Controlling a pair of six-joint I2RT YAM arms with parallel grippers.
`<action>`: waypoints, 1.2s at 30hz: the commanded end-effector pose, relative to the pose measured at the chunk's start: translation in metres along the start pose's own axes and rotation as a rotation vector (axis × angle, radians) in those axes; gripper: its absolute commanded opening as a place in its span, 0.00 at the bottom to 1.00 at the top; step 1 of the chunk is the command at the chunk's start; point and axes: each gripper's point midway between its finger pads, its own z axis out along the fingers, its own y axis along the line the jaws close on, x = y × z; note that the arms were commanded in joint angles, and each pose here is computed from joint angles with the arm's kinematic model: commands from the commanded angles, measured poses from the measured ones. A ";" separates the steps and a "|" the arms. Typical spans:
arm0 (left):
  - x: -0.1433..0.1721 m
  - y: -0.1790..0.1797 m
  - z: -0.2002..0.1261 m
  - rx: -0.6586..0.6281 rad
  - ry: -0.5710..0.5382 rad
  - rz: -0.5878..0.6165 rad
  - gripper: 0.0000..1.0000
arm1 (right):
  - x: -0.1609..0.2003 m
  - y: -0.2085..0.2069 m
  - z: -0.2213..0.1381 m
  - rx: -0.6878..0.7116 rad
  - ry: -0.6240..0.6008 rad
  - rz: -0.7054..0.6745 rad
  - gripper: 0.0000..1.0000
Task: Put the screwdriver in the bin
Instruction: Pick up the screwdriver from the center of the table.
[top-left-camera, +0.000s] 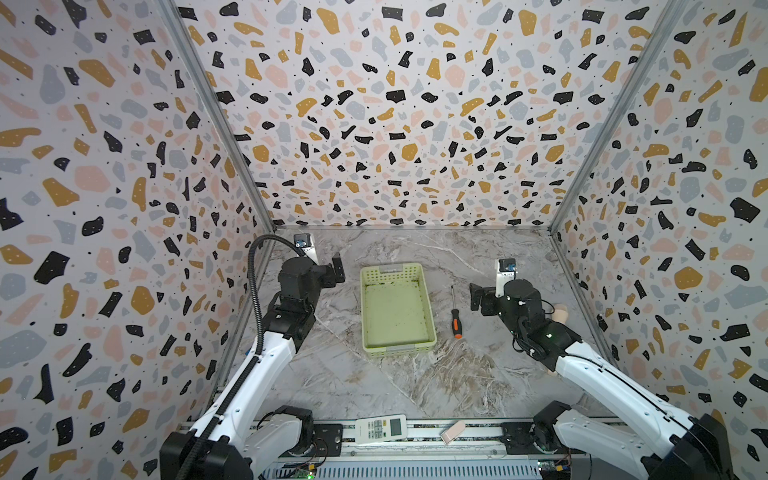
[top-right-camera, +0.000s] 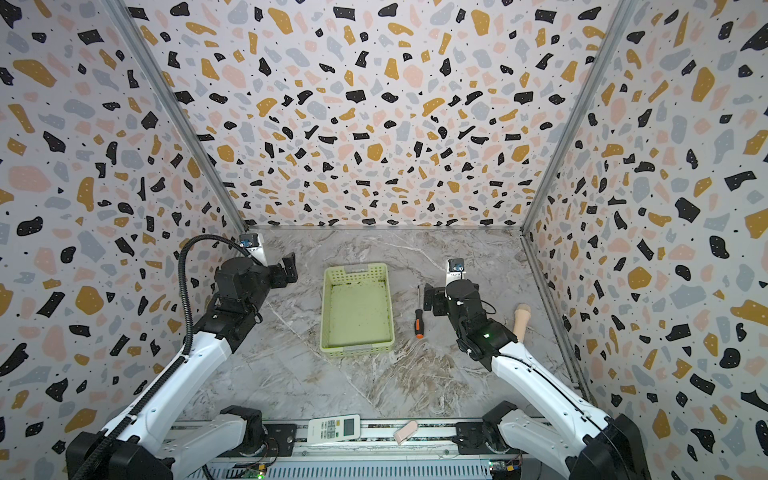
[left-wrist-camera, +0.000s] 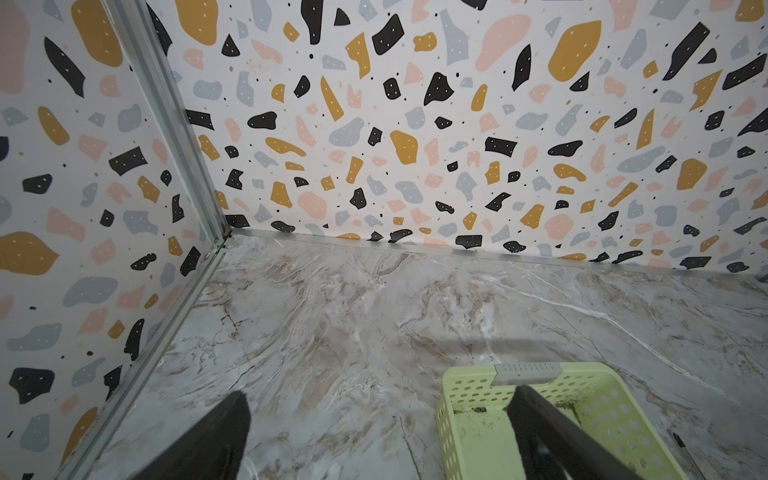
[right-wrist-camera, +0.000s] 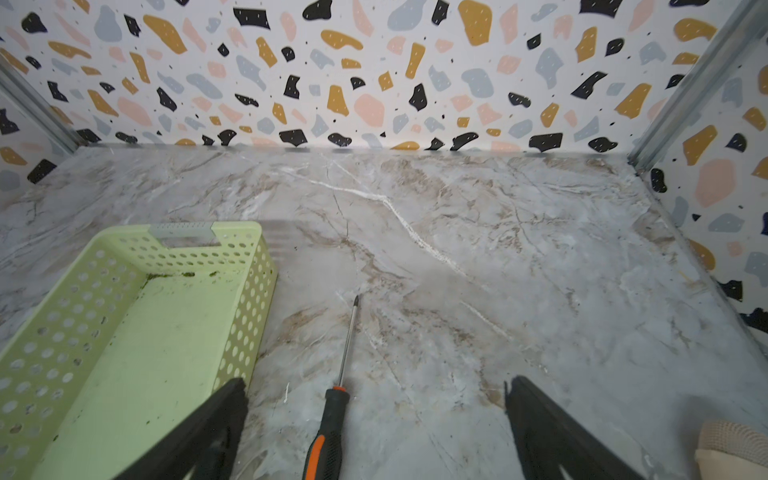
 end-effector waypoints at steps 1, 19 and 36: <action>0.013 -0.001 0.007 -0.001 0.004 0.031 1.00 | 0.003 0.006 0.001 0.065 0.030 0.003 0.99; 0.027 0.000 0.020 -0.018 0.062 0.018 1.00 | 0.093 0.051 0.044 0.070 0.409 -0.030 0.99; 0.029 0.003 0.023 -0.037 0.078 0.018 0.99 | 0.140 0.044 0.054 0.015 0.615 -0.018 0.93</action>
